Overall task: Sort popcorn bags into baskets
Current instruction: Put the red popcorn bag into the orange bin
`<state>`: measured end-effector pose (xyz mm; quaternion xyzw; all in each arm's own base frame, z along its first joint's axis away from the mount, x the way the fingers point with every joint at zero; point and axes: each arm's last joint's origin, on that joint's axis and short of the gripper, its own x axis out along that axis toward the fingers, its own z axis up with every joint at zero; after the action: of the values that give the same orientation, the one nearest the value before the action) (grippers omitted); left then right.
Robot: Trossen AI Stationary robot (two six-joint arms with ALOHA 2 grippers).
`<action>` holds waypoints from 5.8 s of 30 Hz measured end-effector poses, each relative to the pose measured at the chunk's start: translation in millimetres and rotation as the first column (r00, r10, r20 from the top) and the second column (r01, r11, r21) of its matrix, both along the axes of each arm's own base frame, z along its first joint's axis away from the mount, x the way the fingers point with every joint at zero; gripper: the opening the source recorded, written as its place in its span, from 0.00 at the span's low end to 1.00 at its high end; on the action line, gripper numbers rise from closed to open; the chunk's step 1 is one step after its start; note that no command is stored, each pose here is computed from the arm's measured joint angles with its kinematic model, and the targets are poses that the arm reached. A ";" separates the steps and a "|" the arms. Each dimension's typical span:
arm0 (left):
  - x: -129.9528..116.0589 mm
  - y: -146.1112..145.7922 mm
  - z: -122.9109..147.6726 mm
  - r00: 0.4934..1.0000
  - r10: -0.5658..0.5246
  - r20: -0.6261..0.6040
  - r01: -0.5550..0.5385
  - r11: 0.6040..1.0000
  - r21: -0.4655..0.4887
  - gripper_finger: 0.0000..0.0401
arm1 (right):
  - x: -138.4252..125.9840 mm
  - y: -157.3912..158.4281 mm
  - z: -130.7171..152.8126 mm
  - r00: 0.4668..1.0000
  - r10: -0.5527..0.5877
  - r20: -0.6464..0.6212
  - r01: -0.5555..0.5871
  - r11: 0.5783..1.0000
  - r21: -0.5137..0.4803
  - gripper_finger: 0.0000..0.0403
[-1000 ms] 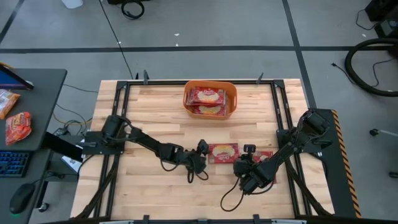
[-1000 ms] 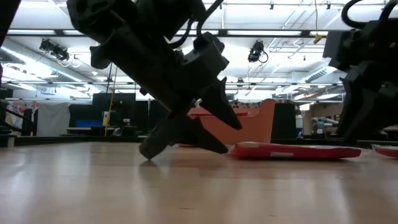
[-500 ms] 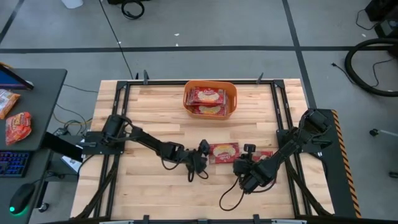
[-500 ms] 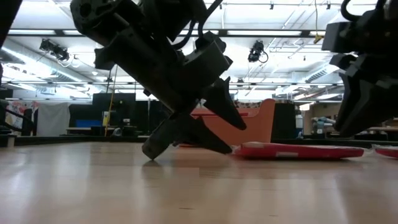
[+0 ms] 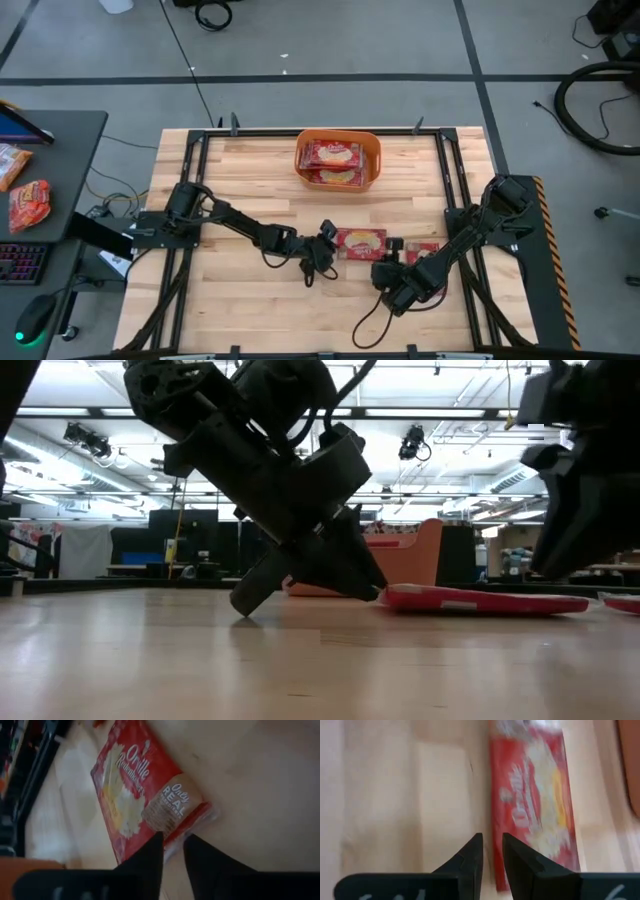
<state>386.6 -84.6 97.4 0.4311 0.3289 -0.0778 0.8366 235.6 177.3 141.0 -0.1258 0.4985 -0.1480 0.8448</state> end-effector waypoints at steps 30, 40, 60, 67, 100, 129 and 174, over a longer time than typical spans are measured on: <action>-11.6 5.7 61.4 0.947 0.319 0.048 -0.259 0.842 -0.473 0.00 | 36.8 9.0 -9.7 0.973 0.105 0.207 -0.064 0.979 -0.195 0.51; -18.2 -7.2 77.0 0.951 0.304 0.060 -0.229 0.819 -0.525 0.00 | 39.8 -3.1 -19.8 0.985 0.084 0.153 -0.037 0.956 -0.291 0.47; -35.6 -32.6 68.0 0.957 0.285 -0.050 -0.274 0.837 -0.474 0.27 | 44.2 -9.0 -4.5 0.997 0.077 0.008 -0.074 0.972 -0.223 0.06; -52.5 -42.7 54.4 0.957 0.284 -0.052 -0.269 0.811 -0.520 0.29 | 60.8 -10.2 46.6 0.996 0.048 -0.071 -0.068 0.947 -0.313 0.06; -127.7 -35.4 105.5 0.906 0.418 0.070 -0.283 0.718 -0.636 0.29 | 150.2 -225.6 106.7 0.982 -0.084 -0.168 0.000 0.896 -0.444 0.08; -134.3 -34.5 97.2 0.890 0.455 -0.020 -0.368 0.693 -0.620 0.29 | 116.1 -189.3 148.1 0.973 -0.163 -0.167 0.188 0.971 0.149 0.42; -131.8 -20.4 93.6 0.900 0.436 -0.025 -0.387 0.769 -0.510 0.29 | -43.7 -26.0 -12.6 0.662 -0.231 -0.713 0.432 0.895 0.112 0.41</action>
<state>254.8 -104.9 191.0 0.1187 0.3434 0.0449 0.9306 191.9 151.3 128.3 0.0397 0.8032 -0.1743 0.5683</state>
